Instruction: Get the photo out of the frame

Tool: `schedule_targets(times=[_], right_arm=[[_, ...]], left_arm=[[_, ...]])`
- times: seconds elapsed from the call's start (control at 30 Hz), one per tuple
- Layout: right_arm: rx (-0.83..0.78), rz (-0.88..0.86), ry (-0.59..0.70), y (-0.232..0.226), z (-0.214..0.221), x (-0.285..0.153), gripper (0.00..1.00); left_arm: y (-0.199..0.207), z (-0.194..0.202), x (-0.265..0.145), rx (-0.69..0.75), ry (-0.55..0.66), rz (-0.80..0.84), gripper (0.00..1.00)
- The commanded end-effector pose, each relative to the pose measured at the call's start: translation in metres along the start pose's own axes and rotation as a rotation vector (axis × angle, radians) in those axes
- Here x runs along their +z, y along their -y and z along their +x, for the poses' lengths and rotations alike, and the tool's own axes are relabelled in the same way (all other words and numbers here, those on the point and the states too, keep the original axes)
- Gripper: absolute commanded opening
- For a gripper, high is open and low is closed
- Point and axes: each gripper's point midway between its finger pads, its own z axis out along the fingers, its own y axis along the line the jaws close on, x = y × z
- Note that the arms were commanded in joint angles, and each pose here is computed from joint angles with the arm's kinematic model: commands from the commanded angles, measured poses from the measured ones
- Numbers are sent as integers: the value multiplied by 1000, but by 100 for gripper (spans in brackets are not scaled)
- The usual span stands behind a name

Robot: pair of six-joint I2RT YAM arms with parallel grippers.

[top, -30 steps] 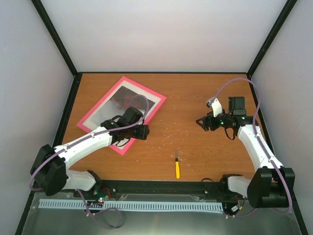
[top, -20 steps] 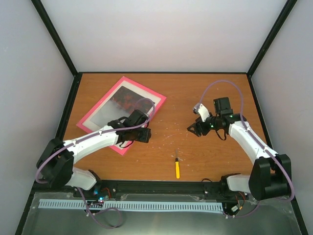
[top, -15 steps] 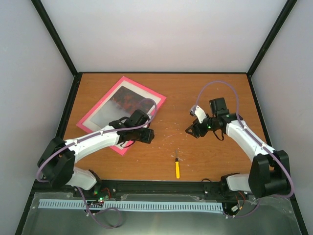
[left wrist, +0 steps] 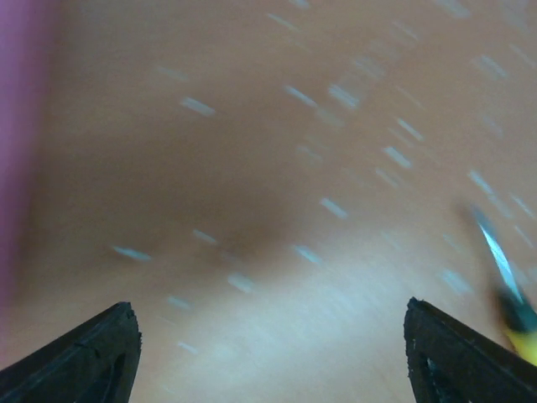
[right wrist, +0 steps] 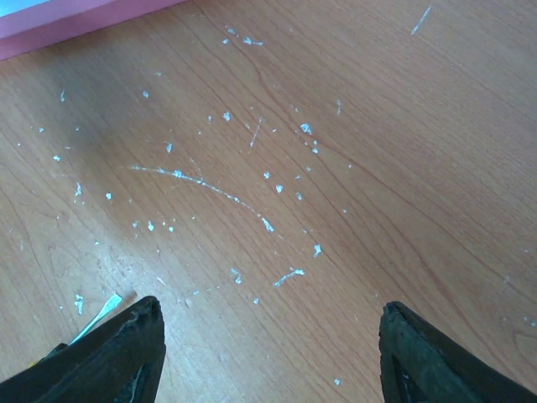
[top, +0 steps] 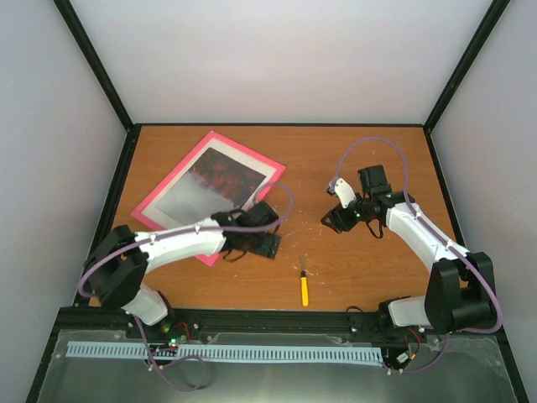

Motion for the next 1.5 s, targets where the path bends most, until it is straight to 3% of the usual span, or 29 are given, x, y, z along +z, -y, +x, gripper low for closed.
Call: schedule_targets(times=[0.0, 0.1, 0.27, 0.4, 0.57, 0.8, 1.0, 1.1, 1.17, 1.33, 1.47], right_arm=[[-8, 23, 40, 2, -16, -8, 68], [-11, 26, 46, 1, -16, -10, 68], [-15, 19, 64, -3, -18, -15, 68], [-21, 26, 78, -4, -21, -19, 68], [-25, 32, 79, -4, -21, -20, 68], [-20, 11, 71, -6, -19, -16, 68], [-26, 3, 82, -8, -22, -18, 68], [-50, 8, 99, -9, -25, -22, 68], [-89, 15, 100, -9, -26, -25, 68], [-315, 18, 106, -17, -21, -32, 65], [-514, 23, 105, -21, -13, -32, 65]], left_arm=[[-101, -52, -8, -291, 59, -332, 86], [-112, -87, 5, -237, 87, -301, 83], [-119, -104, 33, -129, 9, -291, 68], [-137, -102, 43, -125, -41, -313, 61], [-144, -90, 52, -123, -105, -312, 69], [-136, -69, 53, -73, -128, -246, 56], [-128, -55, 65, -20, -158, -212, 41], [-123, -54, 70, 21, -160, -220, 16], [-118, -57, 71, 52, -151, -232, 2], [-82, -69, 64, 180, -91, -195, 1], [-65, -85, 49, 199, -40, -139, 1]])
